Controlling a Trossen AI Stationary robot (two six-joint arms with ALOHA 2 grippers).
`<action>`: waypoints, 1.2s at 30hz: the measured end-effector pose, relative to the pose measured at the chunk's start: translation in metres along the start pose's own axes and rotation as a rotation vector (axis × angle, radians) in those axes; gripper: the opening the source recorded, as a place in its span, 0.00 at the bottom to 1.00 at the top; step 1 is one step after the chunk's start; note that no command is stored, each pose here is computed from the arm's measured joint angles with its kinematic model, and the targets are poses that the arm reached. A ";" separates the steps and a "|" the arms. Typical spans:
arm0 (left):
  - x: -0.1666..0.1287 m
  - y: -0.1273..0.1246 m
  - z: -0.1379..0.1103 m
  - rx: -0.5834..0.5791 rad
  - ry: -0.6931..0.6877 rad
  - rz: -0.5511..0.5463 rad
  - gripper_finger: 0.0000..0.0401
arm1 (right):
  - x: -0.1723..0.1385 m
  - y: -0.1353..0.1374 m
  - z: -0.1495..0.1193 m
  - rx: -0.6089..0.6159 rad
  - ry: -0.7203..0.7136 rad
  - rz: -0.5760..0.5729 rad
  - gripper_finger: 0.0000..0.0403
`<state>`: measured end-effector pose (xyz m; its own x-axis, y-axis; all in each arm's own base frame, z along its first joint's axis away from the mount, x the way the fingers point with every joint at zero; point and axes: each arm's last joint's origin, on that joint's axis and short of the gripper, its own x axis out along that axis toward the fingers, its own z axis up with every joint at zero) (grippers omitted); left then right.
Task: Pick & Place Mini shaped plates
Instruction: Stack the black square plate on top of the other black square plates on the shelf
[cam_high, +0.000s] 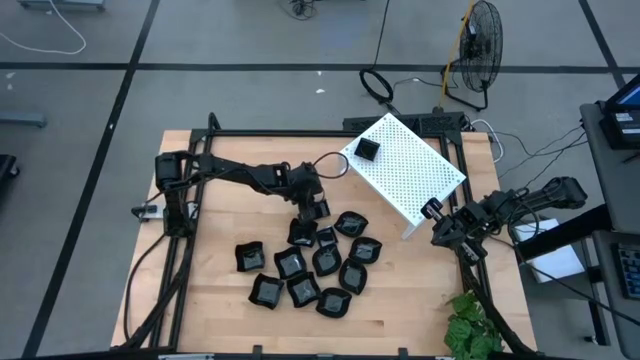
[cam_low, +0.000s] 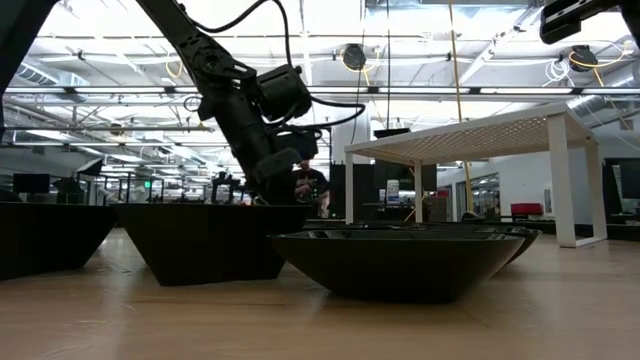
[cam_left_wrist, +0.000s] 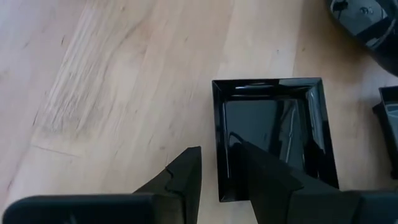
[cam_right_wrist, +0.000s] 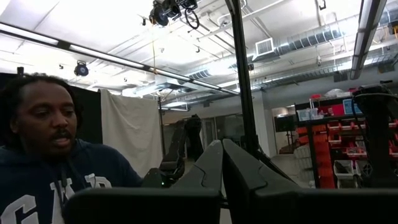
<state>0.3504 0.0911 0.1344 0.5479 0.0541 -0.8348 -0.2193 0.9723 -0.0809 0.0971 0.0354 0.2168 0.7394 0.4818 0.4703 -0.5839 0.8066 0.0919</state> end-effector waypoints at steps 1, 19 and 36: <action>0.000 0.000 0.000 0.001 -0.001 0.000 0.28 | 0.000 0.000 0.000 0.000 -0.001 0.000 0.00; -0.005 0.002 0.003 -0.030 -0.013 0.003 0.02 | 0.000 0.000 0.000 -0.001 -0.001 0.000 0.00; -0.148 0.009 0.072 -0.332 -0.768 0.091 0.01 | 0.000 0.000 0.000 0.000 0.000 0.000 0.00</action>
<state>0.3253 0.1080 0.2960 0.8873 0.3853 -0.2533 -0.4494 0.8458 -0.2875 0.0970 0.0354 0.2168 0.7392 0.4817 0.4707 -0.5840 0.8065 0.0918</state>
